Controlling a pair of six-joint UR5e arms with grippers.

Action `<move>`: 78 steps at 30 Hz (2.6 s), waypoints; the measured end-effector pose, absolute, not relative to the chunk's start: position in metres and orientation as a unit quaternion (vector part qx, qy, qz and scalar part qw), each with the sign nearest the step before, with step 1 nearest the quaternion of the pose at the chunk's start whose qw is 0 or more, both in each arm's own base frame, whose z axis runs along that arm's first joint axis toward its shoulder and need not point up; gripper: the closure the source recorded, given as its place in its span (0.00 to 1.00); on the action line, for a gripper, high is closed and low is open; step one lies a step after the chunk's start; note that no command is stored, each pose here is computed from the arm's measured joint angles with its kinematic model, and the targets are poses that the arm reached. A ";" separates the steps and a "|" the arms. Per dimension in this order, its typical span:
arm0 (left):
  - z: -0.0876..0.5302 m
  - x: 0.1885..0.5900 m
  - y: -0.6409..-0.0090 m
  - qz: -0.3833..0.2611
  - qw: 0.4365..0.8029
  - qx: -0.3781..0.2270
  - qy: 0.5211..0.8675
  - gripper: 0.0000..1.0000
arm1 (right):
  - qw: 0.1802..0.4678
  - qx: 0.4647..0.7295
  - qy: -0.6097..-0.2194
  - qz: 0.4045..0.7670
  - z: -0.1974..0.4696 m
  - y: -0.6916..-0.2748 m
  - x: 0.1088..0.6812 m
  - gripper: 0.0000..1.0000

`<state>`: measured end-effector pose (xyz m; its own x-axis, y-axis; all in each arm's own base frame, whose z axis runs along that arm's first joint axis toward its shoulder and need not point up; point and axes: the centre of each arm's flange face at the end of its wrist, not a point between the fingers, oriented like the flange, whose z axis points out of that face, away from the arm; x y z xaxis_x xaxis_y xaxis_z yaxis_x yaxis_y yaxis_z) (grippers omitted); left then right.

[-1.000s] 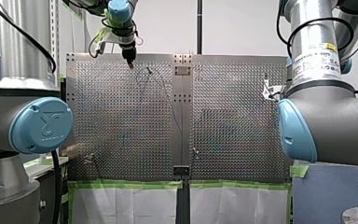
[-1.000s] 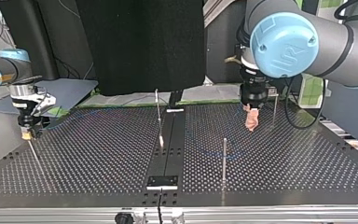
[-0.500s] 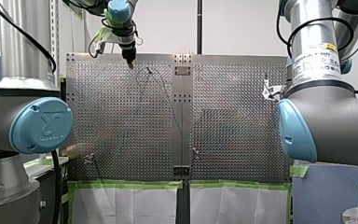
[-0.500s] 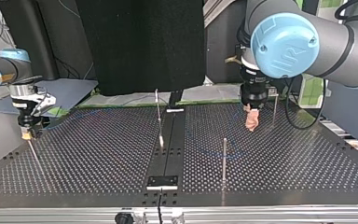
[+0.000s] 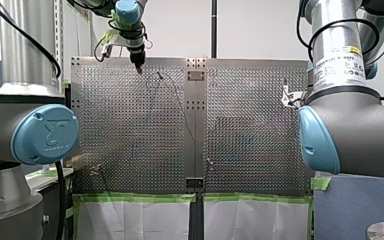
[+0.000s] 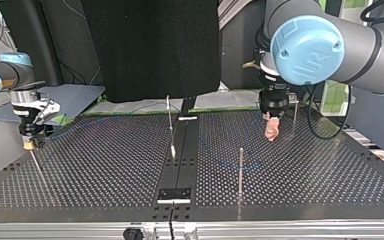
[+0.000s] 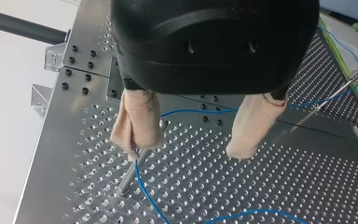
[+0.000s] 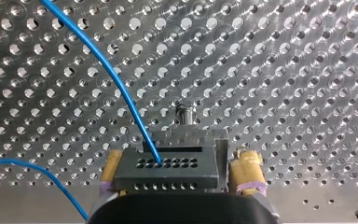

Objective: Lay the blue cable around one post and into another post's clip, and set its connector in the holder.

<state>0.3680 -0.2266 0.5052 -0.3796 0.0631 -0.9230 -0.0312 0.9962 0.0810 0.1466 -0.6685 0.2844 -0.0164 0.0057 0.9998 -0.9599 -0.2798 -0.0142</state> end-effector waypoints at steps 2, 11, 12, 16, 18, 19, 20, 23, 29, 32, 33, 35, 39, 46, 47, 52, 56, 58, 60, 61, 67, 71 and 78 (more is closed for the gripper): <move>0.503 0.368 -0.227 0.041 0.557 0.013 0.829 0.00 | 0.422 0.560 -0.426 0.571 0.284 -0.668 0.147 0.00; 0.485 0.355 -0.240 0.007 0.567 0.047 0.822 0.00 | 0.422 0.560 -0.426 0.571 0.284 -0.668 0.147 0.00; 0.485 0.352 -0.241 0.000 0.570 0.047 0.820 0.00 | 0.422 0.560 -0.426 0.571 0.284 -0.668 0.147 0.00; 0.478 0.343 -0.247 -0.033 0.576 0.048 0.815 0.00 | 0.422 0.560 -0.426 0.571 0.284 -0.668 0.147 0.00; 0.467 0.343 -0.251 -0.048 0.573 0.047 0.817 0.00 | 0.422 0.560 -0.426 0.571 0.284 -0.669 0.147 0.00; 0.462 0.344 -0.253 -0.054 0.570 0.047 0.818 0.00 | 0.422 0.560 -0.426 0.571 0.284 -0.668 0.147 0.00; 0.454 0.345 -0.255 -0.062 0.566 0.046 0.821 0.00 | 0.422 0.560 -0.426 0.572 0.284 -0.668 0.147 0.00; 0.432 0.350 -0.261 -0.080 0.553 0.045 0.828 0.00 | 0.422 0.560 -0.426 0.571 0.284 -0.668 0.147 0.00; 0.379 0.359 -0.273 -0.104 0.520 0.060 0.845 0.00 | 0.422 0.560 -0.426 0.571 0.284 -0.668 0.147 0.00; 0.350 0.361 -0.278 -0.116 0.502 0.067 0.854 0.00 | 0.422 0.560 -0.426 0.571 0.284 -0.668 0.147 0.00; 0.342 0.362 -0.279 -0.119 0.497 0.068 0.857 0.00 | 0.422 0.560 -0.426 0.572 0.284 -0.668 0.147 0.00; 0.324 0.363 -0.280 -0.121 0.487 0.069 0.862 0.00 | 0.422 0.560 -0.426 0.571 0.284 -0.668 0.147 0.00; 0.296 0.362 -0.281 -0.119 0.472 0.070 0.871 0.00 | 0.422 0.560 -0.426 0.571 0.284 -0.668 0.147 0.00; 0.265 0.355 -0.275 -0.111 0.467 0.065 0.875 0.00 | 0.422 0.560 -0.426 0.571 0.284 -0.668 0.147 0.00; 0.261 0.353 -0.274 -0.111 0.467 0.064 0.875 0.00 | 0.422 0.560 -0.426 0.571 0.284 -0.668 0.147 0.00; 0.244 0.345 -0.269 -0.112 0.467 0.058 0.875 0.00 | 0.422 0.560 -0.426 0.571 0.284 -0.668 0.147 0.00; 0.231 0.338 -0.265 -0.114 0.466 0.051 0.876 0.00 | 0.422 0.560 -0.426 0.571 0.284 -0.668 0.147 0.00; 0.225 0.334 -0.263 -0.114 0.466 0.049 0.876 0.00 | 0.422 0.560 -0.426 0.571 0.284 -0.668 0.147 0.00; 0.219 0.331 -0.261 -0.115 0.466 0.045 0.876 0.00 | 0.422 0.560 -0.426 0.571 0.284 -0.668 0.147 0.00; 0.216 0.329 -0.260 -0.116 0.466 0.043 0.876 0.00 | 0.422 0.560 -0.426 0.571 0.284 -0.668 0.147 0.00; 0.199 0.318 -0.254 -0.122 0.464 0.027 0.877 0.00 | 0.422 0.560 -0.426 0.571 0.284 -0.668 0.147 0.00; 0.187 0.310 -0.249 -0.124 0.463 0.019 0.877 0.00 | 0.422 0.560 -0.426 0.571 0.284 -0.668 0.147 0.00; 0.168 0.296 -0.240 -0.123 0.464 0.011 0.877 0.00 | 0.422 0.560 -0.426 0.571 0.284 -0.668 0.147 0.00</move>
<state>0.2957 -0.2395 0.1677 -0.5699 -0.0940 -0.8163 0.1341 0.9695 -0.2053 0.1466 -0.6685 0.2844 -0.0164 0.0057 0.9998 -0.9599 -0.2799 -0.0141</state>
